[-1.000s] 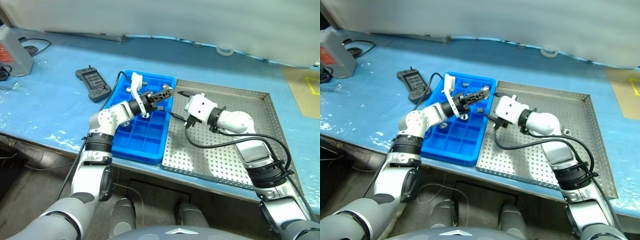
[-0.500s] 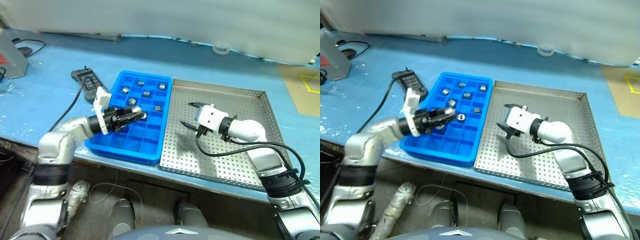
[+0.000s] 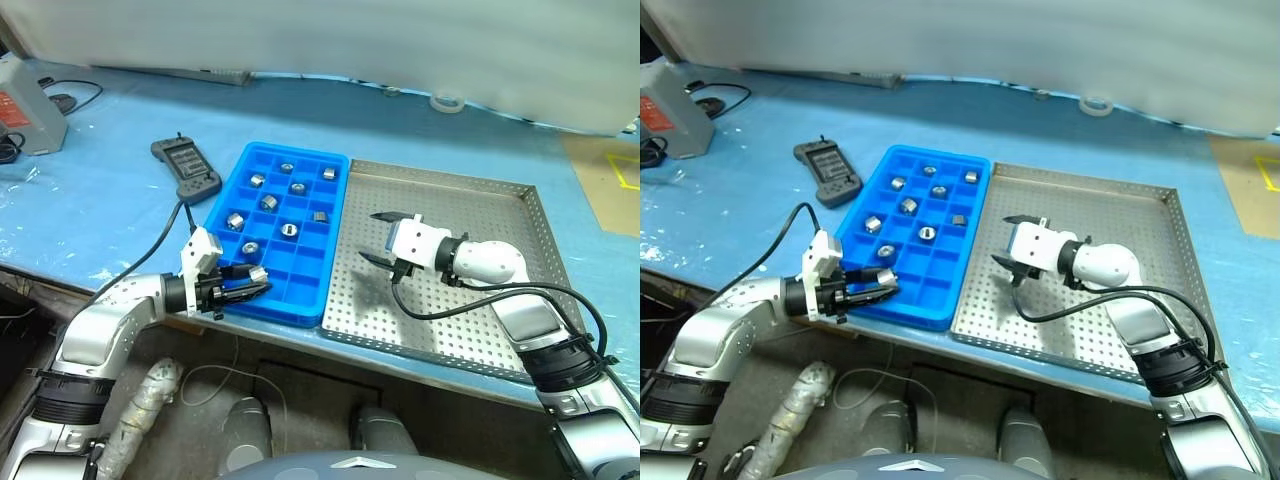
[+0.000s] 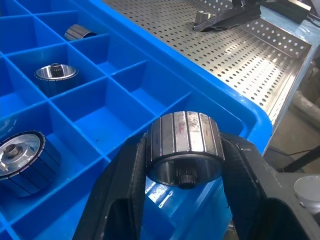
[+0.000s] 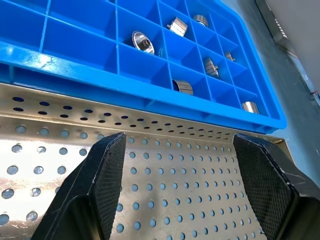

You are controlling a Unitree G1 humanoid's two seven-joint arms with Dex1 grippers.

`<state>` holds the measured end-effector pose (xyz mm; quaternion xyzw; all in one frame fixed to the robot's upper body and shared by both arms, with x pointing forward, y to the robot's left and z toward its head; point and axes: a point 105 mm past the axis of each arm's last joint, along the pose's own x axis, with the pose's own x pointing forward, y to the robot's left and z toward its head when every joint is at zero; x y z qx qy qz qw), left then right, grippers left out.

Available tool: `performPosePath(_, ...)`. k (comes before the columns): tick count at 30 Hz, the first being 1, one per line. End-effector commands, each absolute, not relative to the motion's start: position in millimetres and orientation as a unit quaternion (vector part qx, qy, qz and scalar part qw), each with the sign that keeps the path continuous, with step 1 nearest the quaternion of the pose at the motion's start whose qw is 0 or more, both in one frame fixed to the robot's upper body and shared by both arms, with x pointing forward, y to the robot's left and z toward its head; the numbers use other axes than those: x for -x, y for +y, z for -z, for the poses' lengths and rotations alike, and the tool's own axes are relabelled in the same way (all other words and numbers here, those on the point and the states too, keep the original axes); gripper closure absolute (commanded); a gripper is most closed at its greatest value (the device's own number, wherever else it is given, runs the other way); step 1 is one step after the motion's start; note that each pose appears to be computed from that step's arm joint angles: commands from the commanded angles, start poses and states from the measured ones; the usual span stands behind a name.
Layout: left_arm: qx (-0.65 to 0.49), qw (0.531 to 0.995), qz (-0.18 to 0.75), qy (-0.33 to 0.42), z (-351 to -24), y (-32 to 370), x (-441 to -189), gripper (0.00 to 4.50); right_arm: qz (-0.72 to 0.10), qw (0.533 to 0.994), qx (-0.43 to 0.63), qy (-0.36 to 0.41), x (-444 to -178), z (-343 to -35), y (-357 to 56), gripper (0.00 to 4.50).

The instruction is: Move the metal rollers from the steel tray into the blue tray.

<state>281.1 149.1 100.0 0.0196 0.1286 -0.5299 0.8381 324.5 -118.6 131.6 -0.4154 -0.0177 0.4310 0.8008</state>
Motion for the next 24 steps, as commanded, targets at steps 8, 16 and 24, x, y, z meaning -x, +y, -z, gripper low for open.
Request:
performPosePath(8, -0.043, 0.824, 0.535, 0.179, -75, 159, -282, 2.37, -0.420, 0.802, 0.423, -0.041, -322, -140, -119, 0.89)
performPosePath(16, -0.050, 0.834, 0.525, 0.163, -64, 149, -288, 2.17, -0.411, 0.806, 0.424, -0.040, -322, -137, -121, 0.87)
performPosePath(24, -0.043, 0.828, 0.538, 0.153, -64, 140, -288, 1.54, -0.408, 0.807, 0.426, -0.039, -323, -137, -122, 0.86)
